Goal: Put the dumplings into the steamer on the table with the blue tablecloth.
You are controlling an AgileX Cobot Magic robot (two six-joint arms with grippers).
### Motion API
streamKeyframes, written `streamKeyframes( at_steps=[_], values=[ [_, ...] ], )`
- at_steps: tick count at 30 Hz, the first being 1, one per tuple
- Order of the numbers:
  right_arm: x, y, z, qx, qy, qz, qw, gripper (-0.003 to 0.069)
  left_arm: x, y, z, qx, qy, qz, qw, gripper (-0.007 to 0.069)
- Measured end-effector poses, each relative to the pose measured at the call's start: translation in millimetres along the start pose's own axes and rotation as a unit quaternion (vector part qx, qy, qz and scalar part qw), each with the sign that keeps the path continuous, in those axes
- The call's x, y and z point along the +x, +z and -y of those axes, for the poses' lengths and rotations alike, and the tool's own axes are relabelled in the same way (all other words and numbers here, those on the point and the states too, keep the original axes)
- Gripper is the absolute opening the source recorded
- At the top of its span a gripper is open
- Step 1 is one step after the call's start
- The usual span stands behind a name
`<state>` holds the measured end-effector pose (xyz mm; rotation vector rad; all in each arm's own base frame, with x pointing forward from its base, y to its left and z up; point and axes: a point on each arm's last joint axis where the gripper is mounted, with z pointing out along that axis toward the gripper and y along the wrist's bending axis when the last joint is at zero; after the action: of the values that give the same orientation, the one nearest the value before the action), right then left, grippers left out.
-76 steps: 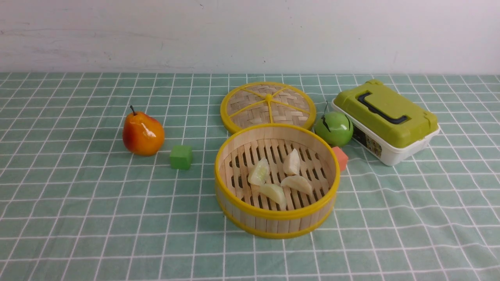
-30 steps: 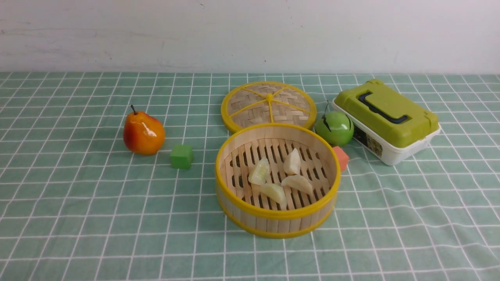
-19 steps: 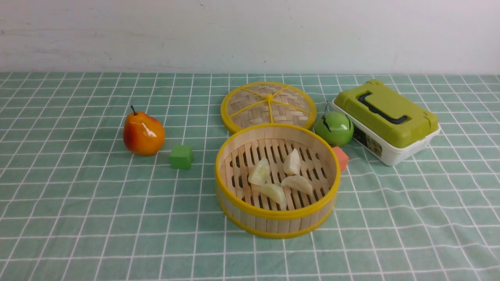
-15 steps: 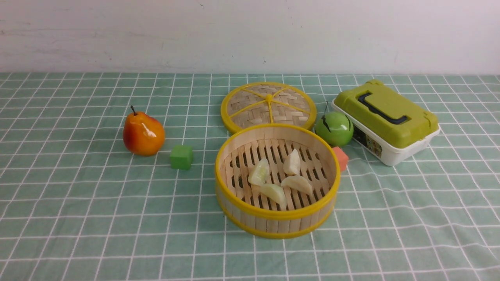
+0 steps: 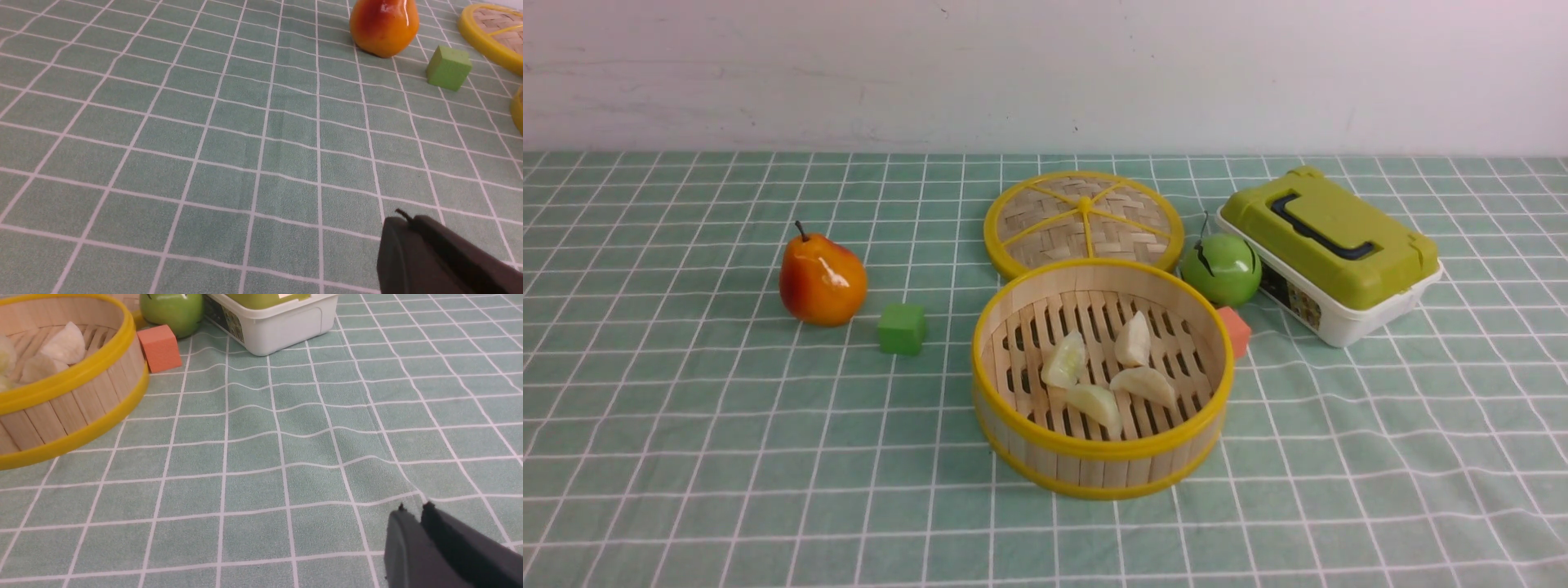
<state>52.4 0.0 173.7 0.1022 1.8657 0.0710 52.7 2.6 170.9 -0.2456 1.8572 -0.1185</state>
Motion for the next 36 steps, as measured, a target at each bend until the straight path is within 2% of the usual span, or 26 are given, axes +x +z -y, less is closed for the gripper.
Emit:
streamKeyframes(
  at_steps=[36],
  values=[
    [0.0,0.0,0.0,0.0,0.0,0.0,1.0,0.0106,0.0,0.0,0.0,0.0,0.0,0.0,1.0,-0.0006]
  ],
)
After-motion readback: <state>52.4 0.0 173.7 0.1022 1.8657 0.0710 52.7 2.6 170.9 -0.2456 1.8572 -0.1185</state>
